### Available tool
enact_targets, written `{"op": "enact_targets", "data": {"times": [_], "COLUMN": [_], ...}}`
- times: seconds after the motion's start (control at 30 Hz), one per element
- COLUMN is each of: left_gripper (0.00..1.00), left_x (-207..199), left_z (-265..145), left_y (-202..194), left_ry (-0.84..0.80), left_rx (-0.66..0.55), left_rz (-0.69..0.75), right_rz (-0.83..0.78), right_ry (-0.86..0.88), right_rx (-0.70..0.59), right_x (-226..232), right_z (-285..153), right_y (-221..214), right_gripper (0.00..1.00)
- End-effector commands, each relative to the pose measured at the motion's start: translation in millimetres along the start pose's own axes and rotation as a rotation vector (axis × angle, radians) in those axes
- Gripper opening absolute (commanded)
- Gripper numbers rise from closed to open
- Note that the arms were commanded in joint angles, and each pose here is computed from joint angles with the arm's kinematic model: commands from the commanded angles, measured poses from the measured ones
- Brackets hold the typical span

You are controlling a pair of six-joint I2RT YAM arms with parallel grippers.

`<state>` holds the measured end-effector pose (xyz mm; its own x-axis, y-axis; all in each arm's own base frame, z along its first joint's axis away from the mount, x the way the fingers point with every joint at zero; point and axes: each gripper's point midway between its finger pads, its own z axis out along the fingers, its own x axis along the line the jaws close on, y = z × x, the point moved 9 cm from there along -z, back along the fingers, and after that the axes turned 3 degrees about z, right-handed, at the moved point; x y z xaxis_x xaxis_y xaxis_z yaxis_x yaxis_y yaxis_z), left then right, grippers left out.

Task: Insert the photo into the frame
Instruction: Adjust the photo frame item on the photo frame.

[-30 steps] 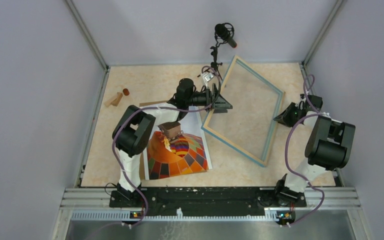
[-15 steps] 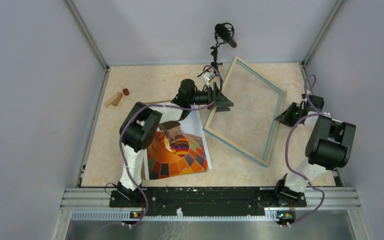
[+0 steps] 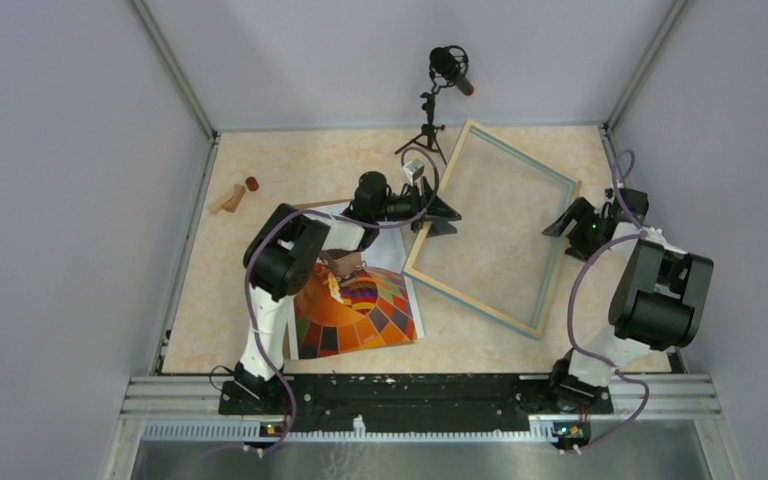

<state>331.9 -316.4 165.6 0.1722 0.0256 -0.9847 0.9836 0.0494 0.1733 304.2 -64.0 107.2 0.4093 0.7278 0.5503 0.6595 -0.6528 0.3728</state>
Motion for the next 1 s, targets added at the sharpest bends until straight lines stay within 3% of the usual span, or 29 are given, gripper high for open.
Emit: {"op": "enact_targets", "data": {"times": [0.0, 0.13, 0.3, 0.57, 0.77, 0.97], "left_gripper": [0.6, 0.59, 0.58, 0.57, 0.57, 0.68], "left_x": [-32, -29, -27, -19, -15, 0], "left_z": [-3, -7, -8, -9, -9, -8], "left_y": [-1, -2, -1, 0, 1, 1], "left_ry": [-0.141, -0.138, -0.138, -0.138, -0.14, -0.04], "left_rx": [0.01, 0.007, 0.004, 0.008, 0.009, -0.016], "left_rz": [0.218, 0.214, 0.21, 0.192, 0.181, 0.135], "right_rz": [-0.048, -0.088, -0.142, -0.247, -0.192, -0.155], "right_ry": [-0.114, -0.218, -0.225, 0.079, 0.275, 0.204], "right_rx": [-0.093, -0.169, -0.25, -0.208, -0.205, -0.161], "right_x": [12, 17, 36, 106, 137, 136], "right_z": [-29, -51, -64, -33, -10, -5], "right_y": [20, 38, 60, 93, 110, 108], "right_gripper": [0.78, 0.8, 0.82, 0.83, 0.78, 0.78]}}
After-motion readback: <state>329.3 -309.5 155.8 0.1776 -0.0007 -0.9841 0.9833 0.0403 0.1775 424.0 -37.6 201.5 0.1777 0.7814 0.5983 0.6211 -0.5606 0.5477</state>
